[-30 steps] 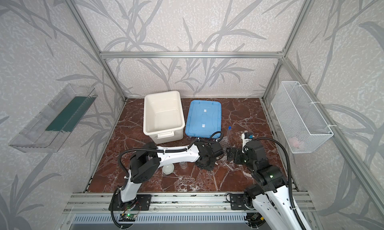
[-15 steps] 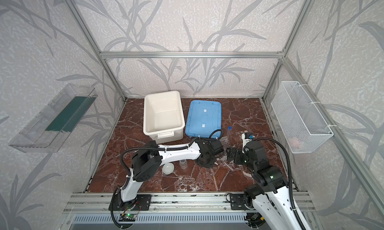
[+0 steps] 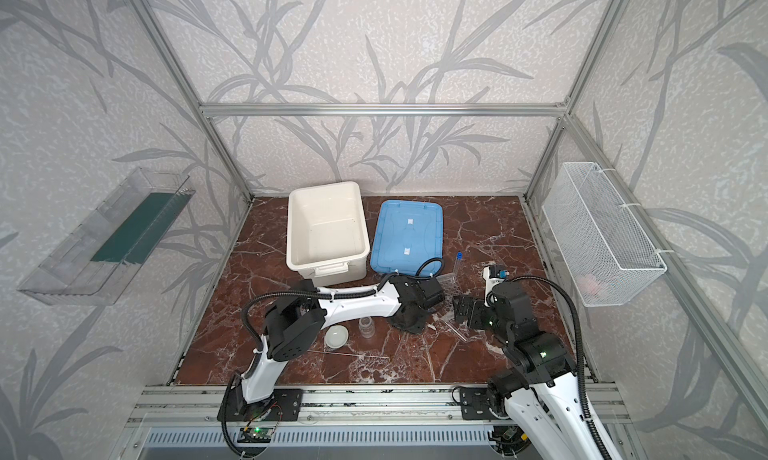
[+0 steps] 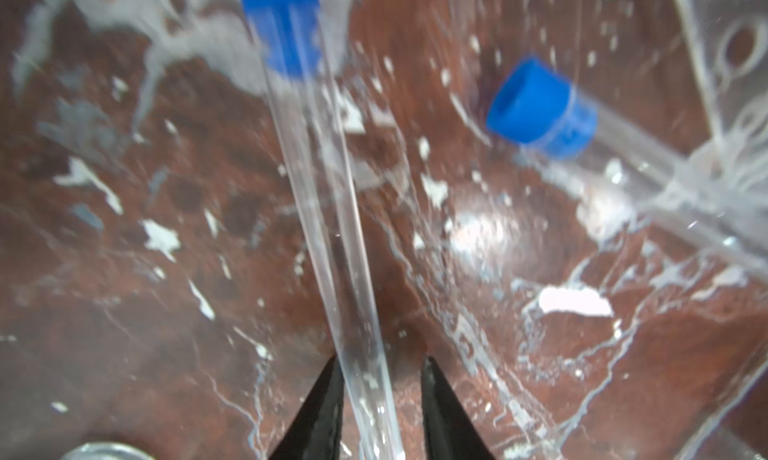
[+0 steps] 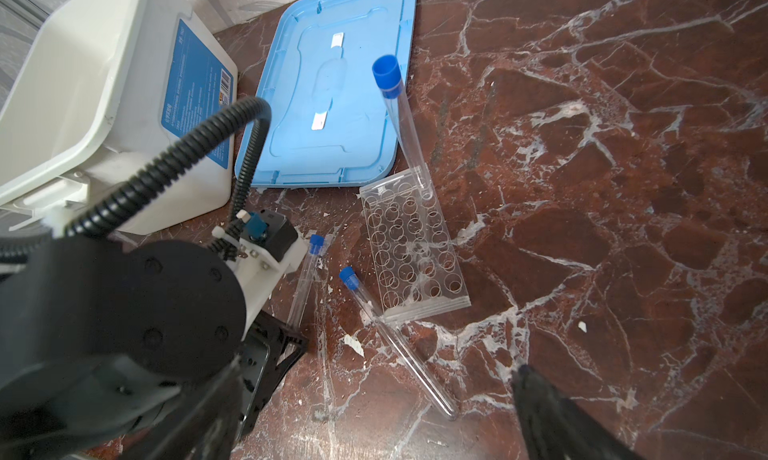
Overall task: Organize the chemistry lab equipment
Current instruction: 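Grasp a second blue-capped tube with the left gripper and lift it upright, then grasp the tube's blue cap with the right gripper while the left holds it, then pull the tube up with the right gripper while the left gripper releases it, then insert the tube into the clear rack with the right gripper and open it, then move the left gripper over the last blue-capped tube and lower onto it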
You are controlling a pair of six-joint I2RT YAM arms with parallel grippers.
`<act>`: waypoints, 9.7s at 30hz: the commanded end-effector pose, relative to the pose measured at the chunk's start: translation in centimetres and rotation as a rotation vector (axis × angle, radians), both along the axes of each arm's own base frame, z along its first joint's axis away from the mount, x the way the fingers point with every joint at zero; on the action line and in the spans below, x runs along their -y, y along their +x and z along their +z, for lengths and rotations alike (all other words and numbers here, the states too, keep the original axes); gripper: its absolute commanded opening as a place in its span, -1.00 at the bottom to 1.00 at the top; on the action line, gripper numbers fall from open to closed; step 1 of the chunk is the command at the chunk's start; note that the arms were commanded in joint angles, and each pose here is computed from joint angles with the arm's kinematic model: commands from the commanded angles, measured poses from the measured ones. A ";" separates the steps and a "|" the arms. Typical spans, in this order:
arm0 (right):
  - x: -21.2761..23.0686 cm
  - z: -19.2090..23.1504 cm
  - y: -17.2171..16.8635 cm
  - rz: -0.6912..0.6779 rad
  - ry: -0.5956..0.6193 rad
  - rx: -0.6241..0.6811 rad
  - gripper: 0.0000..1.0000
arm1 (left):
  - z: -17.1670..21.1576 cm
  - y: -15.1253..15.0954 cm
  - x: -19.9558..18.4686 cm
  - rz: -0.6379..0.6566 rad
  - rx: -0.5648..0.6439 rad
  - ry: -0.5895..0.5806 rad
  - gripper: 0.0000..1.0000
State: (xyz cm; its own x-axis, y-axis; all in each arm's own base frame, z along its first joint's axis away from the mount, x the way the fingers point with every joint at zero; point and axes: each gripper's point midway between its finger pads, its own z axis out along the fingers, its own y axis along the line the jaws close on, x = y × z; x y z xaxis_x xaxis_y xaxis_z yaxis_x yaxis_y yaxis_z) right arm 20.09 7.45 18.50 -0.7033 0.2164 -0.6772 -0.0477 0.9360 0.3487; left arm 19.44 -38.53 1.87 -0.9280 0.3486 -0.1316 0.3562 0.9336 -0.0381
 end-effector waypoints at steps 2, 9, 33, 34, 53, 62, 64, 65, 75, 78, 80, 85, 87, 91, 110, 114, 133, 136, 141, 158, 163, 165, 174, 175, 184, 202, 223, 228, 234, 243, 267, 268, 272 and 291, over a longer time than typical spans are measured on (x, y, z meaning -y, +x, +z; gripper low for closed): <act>0.1 -0.2 0.1 -0.003 -0.001 -0.002 0.99 | 1.3 -2.0 -1.4 -0.017 -0.005 0.052 -0.39; -0.4 -0.2 0.0 0.019 0.012 -0.002 0.99 | 0.6 -1.9 -1.4 -0.026 0.004 0.064 -0.48; -1.2 0.2 -0.2 0.060 0.049 0.005 0.98 | 2.8 0.3 -1.0 0.021 0.108 -0.102 -0.71; -1.5 0.4 -0.2 0.071 0.058 0.007 0.98 | 3.1 0.4 -0.9 0.020 0.121 -0.132 -0.71; -7.7 4.4 2.4 0.317 0.357 -0.020 0.84 | 10.8 0.4 0.2 -0.183 0.427 -0.633 -0.72; -8.8 4.3 5.5 0.326 0.359 -0.030 0.37 | 11.9 -0.5 0.3 -0.204 0.464 -0.722 -0.72; -9.0 4.0 6.1 0.325 0.345 -0.030 0.26 | 11.9 -0.8 0.8 -0.206 0.455 -0.746 -0.72; -9.3 3.9 6.4 0.329 0.342 -0.035 0.23 | 11.8 -0.9 1.0 -0.210 0.452 -0.748 -0.72; -10.2 2.7 7.3 0.333 0.298 -0.067 -0.14 | 11.7 -1.4 1.5 -0.240 0.452 -0.739 -0.72; -10.1 2.6 7.2 0.330 0.298 -0.068 -0.30 | 11.7 -1.4 1.6 -0.244 0.450 -0.738 -0.72; -10.1 2.6 7.1 0.329 0.298 -0.067 -0.37 | 11.7 -1.5 1.7 -0.245 0.450 -0.739 -0.72; -10.1 2.3 6.9 0.327 0.301 -0.072 -0.51 | 11.7 -1.5 1.8 -0.248 0.447 -0.737 -0.72; -10.1 2.1 6.8 0.323 0.308 -0.076 -0.55 | 11.7 -1.5 1.8 -0.249 0.449 -0.731 -0.72; -10.2 2.0 6.6 0.326 0.322 -0.083 -0.65 | 11.6 -1.5 2.0 -0.250 0.444 -0.725 -0.71; -3.5 5.4 7.8 0.144 -0.039 0.287 -0.69 | 14.6 0.2 3.5 -0.087 0.431 -0.763 0.98; -1.4 6.2 8.6 0.056 -0.129 0.397 -0.68 | 14.6 1.1 3.5 -0.004 0.416 -0.737 0.98; 1.4 3.6 12.0 -0.105 -0.306 0.572 -0.70 | 11.8 2.1 5.1 0.012 0.355 -0.699 0.98; 1.2 2.9 12.2 -0.102 -0.289 0.558 -0.71 | 11.5 2.1 5.6 -0.006 0.342 -0.697 0.98; 1.0 2.2 12.2 -0.097 -0.274 0.562 -0.71 | 11.0 2.1 5.9 -0.020 0.330 -0.680 0.98; 1.0 -0.1 12.2 -0.089 -0.288 0.518 -0.72 | 10.5 2.3 5.5 -0.001 0.332 -0.672 0.98; 1.2 -1.3 12.7 -0.094 -0.315 0.485 -0.70 | 10.3 2.3 5.3 0.006 0.334 -0.667 0.98; 1.0 -1.9 12.8 -0.084 -0.311 0.470 -0.69 | 10.2 2.4 5.2 0.010 0.336 -0.664 0.98; 1.0 -2.3 12.6 -0.088 -0.293 0.438 -0.59 | 10.1 2.5 4.6 0.025 0.347 -0.662 0.98; 1.0 -2.4 12.5 -0.088 -0.291 0.436 -0.59 | 10.1 2.5 4.6 0.026 0.347 -0.661 0.98; 1.9 -1.6 12.0 -0.136 -0.288 0.434 -0.09 | 10.0 2.6 4.2 0.026 0.350 -0.654 0.98; 3.6 -1.5 3.2 -0.215 -0.084 0.163 0.91 | 7.9 3.1 2.5 0.139 0.265 -0.378 0.64; 5.8 2.5 -0.3 -0.286 -0.031 0.322 0.96 | 5.6 3.9 2.3 0.807 0.059 -0.225 0.39; 6.5 3.5 -1.0 -0.318 -0.006 0.394 0.96 | 5.5 4.7 3.3 0.865 0.099 -0.268 0.33; 6.8 4.0 -1.5 -0.333 0.011 0.434 0.95 | 3.4 4.7 4.2 0.891 0.083 -0.209 0.27; 6.8 4.3 -1.6 -0.327 0.014 0.453 0.95 | 1.8 5.1 4.2 0.905 0.104 -0.154 0.13; 6.6 4.6 -1.9 -0.316 0.032 0.483 0.93 | 0.4 5.7 5.4 0.891 0.113 -0.165 -0.07; 6.7 4.6 -1.8 -0.316 0.032 0.484 0.93 | 0.3 5.7 5.4 0.889 0.112 -0.165 -0.07; 6.6 4.5 -1.8 -0.315 0.032 0.482 0.93 | 0.2 5.7 5.4 0.876 0.113 -0.156 -0.16; 6.5 4.2 -1.6 -0.311 0.024 0.468 0.92 | 0.2 5.5 3.1 0.826 0.115 -0.124 -0.53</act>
